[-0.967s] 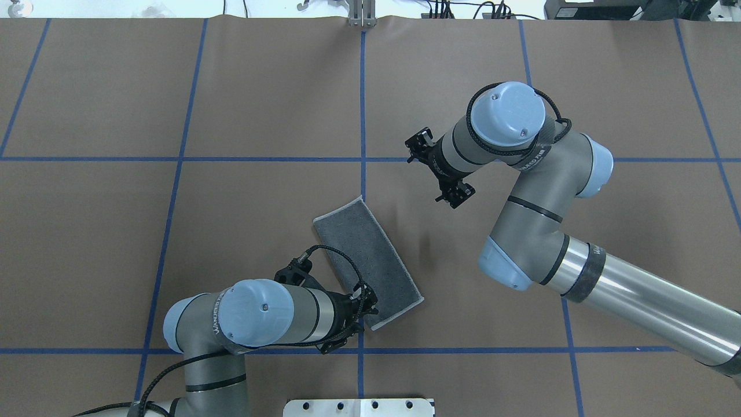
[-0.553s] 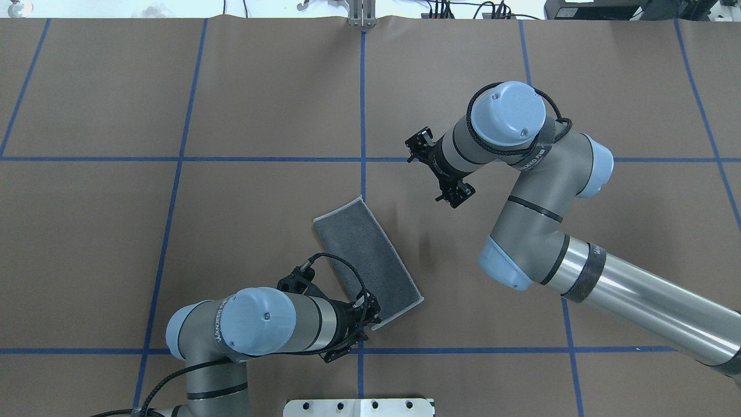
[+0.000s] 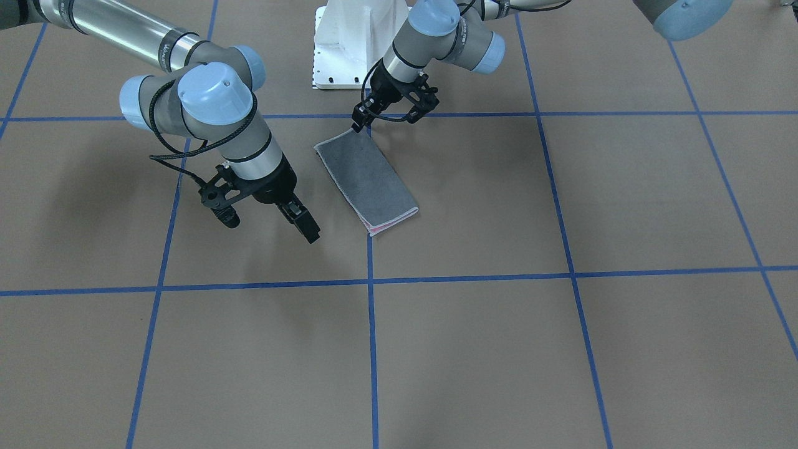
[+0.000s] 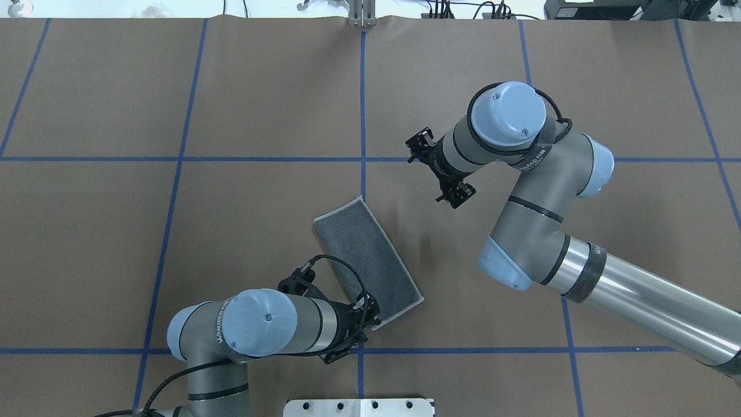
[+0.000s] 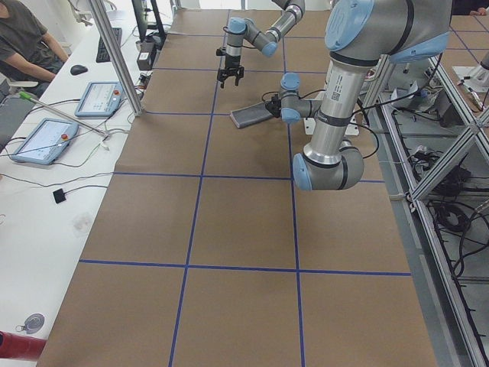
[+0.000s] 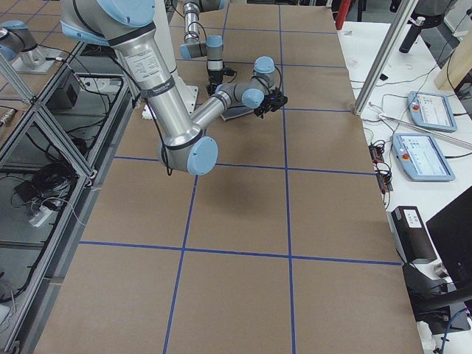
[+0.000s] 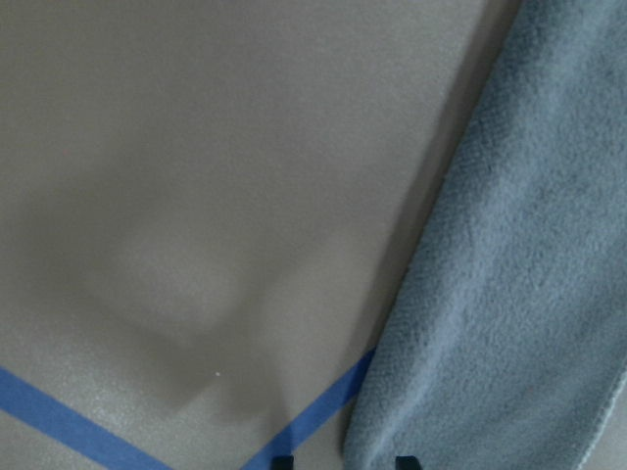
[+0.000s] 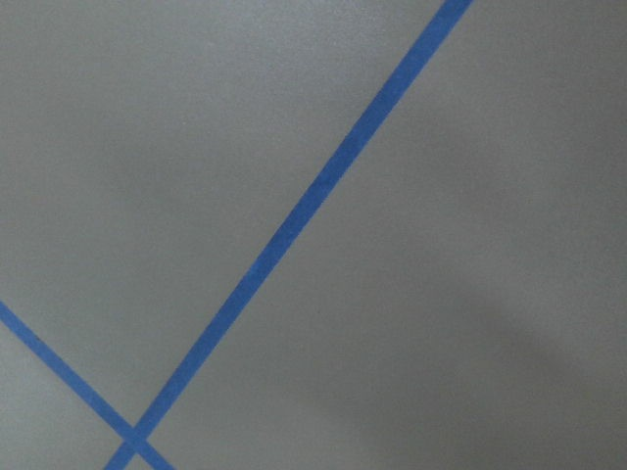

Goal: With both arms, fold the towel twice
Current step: 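Grasp the grey towel's near end with the left gripper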

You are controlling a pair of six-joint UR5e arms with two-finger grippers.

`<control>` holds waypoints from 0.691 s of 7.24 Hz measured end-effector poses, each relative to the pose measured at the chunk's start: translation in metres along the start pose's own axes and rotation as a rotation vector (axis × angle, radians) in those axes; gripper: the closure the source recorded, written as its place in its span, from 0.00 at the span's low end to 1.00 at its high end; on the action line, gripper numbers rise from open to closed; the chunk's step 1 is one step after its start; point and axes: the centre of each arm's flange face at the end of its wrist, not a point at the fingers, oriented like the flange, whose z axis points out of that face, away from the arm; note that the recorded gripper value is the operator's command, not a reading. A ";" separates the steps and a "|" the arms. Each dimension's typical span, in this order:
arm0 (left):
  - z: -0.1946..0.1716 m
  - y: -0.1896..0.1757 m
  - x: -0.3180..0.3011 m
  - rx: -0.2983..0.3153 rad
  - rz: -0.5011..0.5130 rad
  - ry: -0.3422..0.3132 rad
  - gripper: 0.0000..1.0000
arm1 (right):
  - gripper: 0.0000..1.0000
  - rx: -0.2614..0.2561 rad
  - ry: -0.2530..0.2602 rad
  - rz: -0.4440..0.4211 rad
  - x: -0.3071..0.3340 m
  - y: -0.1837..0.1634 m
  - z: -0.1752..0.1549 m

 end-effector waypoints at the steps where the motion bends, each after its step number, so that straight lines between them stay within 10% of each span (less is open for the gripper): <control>1: 0.000 0.000 0.000 0.001 0.000 -0.001 1.00 | 0.00 0.000 0.001 0.000 0.000 0.000 0.000; 5: 0.000 0.000 0.000 0.000 0.002 0.001 1.00 | 0.00 0.001 0.003 0.001 0.001 -0.001 0.001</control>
